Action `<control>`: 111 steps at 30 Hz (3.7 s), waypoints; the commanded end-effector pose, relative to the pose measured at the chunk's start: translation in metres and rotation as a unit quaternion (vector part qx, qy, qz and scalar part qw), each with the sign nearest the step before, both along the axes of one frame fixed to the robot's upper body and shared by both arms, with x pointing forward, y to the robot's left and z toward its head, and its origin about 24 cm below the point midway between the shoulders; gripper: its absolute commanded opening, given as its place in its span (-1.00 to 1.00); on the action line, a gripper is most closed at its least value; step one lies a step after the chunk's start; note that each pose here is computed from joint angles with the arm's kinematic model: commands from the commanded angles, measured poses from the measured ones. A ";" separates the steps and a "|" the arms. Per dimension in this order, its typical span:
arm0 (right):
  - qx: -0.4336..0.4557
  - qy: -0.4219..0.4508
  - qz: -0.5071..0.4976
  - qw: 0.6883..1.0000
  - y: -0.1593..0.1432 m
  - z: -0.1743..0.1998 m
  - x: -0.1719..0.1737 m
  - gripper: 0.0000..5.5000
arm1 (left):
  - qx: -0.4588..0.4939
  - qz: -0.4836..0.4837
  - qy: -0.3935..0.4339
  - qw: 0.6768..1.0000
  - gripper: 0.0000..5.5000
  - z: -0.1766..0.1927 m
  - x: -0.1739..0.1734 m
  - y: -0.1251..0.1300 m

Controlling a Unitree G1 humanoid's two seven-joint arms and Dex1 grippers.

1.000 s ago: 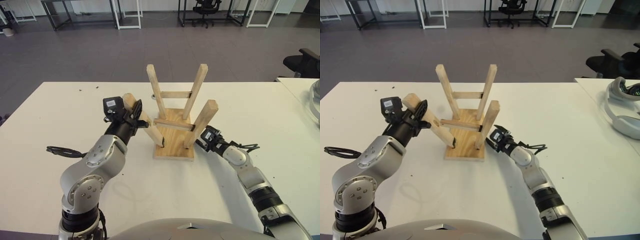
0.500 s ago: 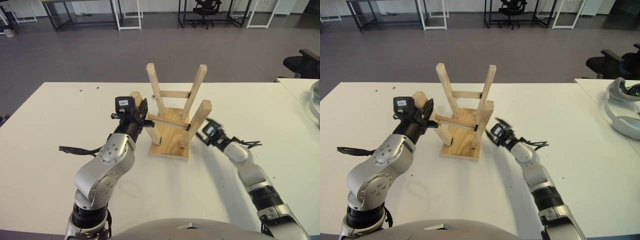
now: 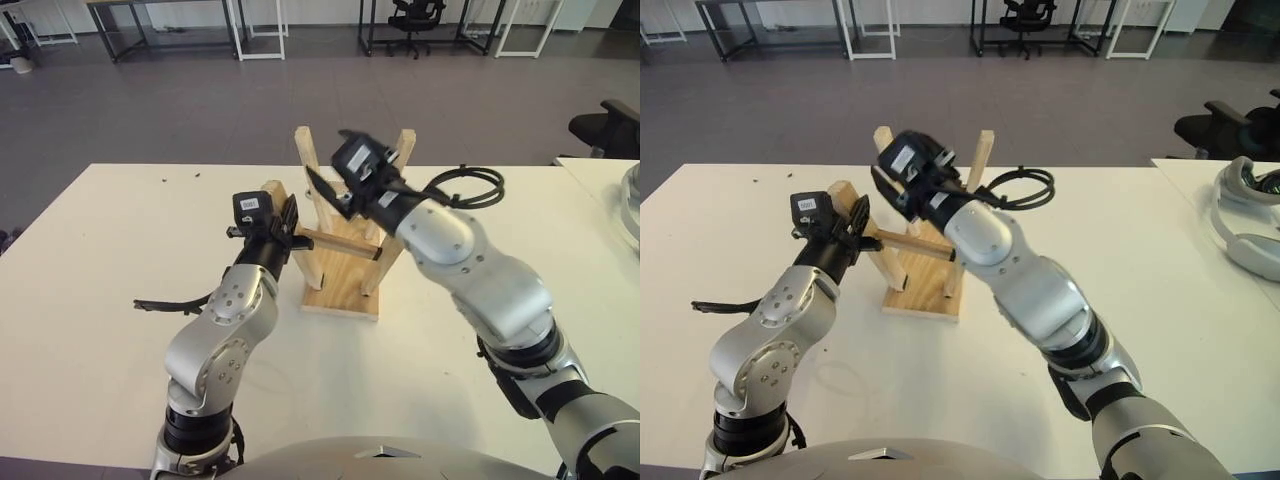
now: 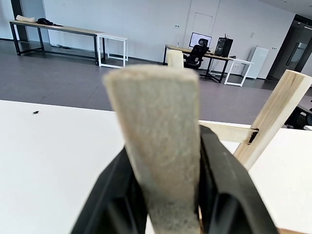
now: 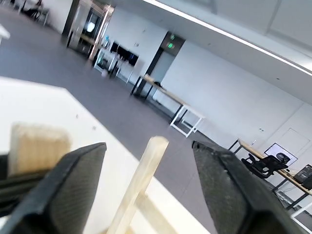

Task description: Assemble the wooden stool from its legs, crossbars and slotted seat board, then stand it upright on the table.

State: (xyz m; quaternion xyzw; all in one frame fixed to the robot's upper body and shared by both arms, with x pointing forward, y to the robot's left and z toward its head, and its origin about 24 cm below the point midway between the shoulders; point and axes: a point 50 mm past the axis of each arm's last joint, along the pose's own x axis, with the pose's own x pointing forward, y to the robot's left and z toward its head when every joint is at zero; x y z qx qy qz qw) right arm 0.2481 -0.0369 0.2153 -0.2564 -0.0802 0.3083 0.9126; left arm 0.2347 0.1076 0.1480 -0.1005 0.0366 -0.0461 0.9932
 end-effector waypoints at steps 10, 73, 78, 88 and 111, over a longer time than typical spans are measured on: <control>-0.239 0.213 -0.004 0.947 -0.004 -0.162 -0.006 0.19 | 0.033 -0.021 0.067 0.997 -0.62 -0.032 0.002 -0.009; 0.364 0.165 0.067 0.914 -0.126 -0.033 0.034 0.19 | -0.065 -0.230 -0.107 0.965 0.43 0.031 0.055 0.027; 0.328 0.133 0.008 0.935 -0.155 -0.039 0.058 0.19 | -0.208 -0.136 -0.275 0.929 0.43 0.114 0.063 0.112; 0.472 0.053 0.084 0.876 -0.169 0.004 0.056 0.19 | 0.051 -0.162 -0.089 0.981 0.43 0.004 0.042 0.131; 0.027 0.378 0.190 0.906 -0.177 -0.147 -0.030 0.19 | 0.330 -0.452 0.244 0.792 0.43 -0.106 -0.058 0.142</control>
